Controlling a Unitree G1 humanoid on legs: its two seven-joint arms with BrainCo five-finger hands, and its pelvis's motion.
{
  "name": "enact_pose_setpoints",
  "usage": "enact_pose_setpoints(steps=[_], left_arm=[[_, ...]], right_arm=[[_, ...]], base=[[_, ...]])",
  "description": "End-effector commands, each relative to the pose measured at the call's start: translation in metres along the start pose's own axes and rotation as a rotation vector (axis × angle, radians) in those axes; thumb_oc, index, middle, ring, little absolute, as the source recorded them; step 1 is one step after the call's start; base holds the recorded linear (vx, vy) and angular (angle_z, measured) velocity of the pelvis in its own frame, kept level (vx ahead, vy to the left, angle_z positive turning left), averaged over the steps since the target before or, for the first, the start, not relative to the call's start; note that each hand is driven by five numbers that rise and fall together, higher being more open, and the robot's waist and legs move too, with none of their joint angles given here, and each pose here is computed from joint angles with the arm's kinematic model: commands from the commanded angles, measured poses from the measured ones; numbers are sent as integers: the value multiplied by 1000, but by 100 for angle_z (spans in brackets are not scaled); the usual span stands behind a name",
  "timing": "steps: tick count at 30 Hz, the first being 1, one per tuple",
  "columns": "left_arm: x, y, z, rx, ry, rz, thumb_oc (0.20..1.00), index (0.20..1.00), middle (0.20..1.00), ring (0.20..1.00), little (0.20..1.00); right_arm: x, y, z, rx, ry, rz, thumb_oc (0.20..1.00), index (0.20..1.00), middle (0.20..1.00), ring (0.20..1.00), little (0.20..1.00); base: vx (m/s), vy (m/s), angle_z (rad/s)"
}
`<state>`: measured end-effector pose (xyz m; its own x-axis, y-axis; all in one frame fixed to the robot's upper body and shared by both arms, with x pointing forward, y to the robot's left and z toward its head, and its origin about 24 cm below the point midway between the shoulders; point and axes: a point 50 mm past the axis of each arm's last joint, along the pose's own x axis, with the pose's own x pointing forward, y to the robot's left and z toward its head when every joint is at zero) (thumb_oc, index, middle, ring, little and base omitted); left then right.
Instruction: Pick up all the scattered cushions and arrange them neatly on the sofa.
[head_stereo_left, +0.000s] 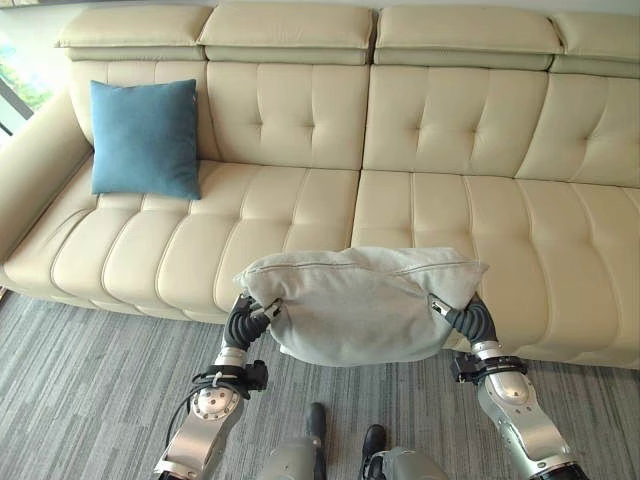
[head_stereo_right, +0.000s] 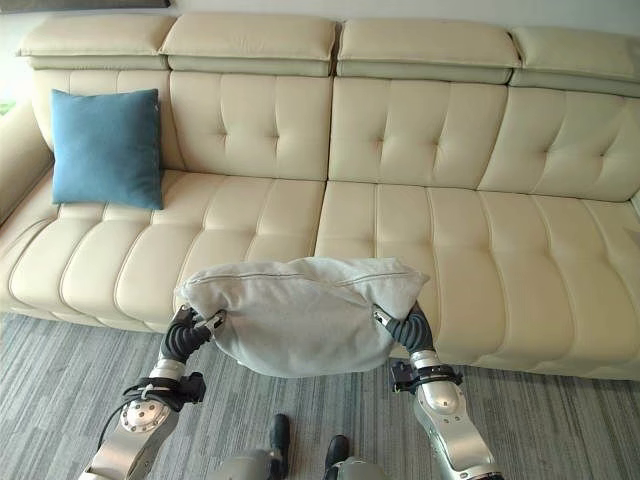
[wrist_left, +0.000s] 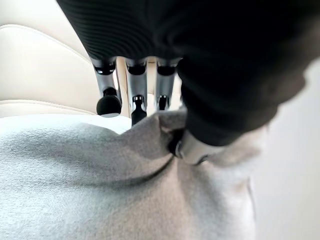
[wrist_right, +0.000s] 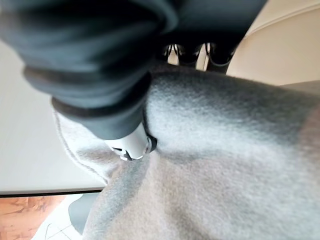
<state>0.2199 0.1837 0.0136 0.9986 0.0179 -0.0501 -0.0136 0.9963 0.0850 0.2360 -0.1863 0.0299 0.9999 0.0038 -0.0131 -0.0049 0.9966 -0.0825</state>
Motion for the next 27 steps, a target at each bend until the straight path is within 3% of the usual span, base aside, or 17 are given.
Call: enact_pose_setpoints(steps=[1, 16, 27], left_arm=[[7, 11, 29, 9, -164, 13, 200, 200, 200, 200, 200], [0, 37, 29, 115, -145, 43, 200, 200, 200, 200, 200], [-5, 39, 21, 92, -114, 70, 200, 200, 200, 200, 200]], right_arm=[[6, 10, 34, 119, -195, 33, 200, 200, 200, 200, 200], [11, 29, 33, 180, -184, 107, 200, 200, 200, 200, 200], [12, 27, 33, 161, -183, 119, 200, 200, 200, 200, 200]], base=[[176, 68, -49], [134, 80, -26], [213, -9, 3]])
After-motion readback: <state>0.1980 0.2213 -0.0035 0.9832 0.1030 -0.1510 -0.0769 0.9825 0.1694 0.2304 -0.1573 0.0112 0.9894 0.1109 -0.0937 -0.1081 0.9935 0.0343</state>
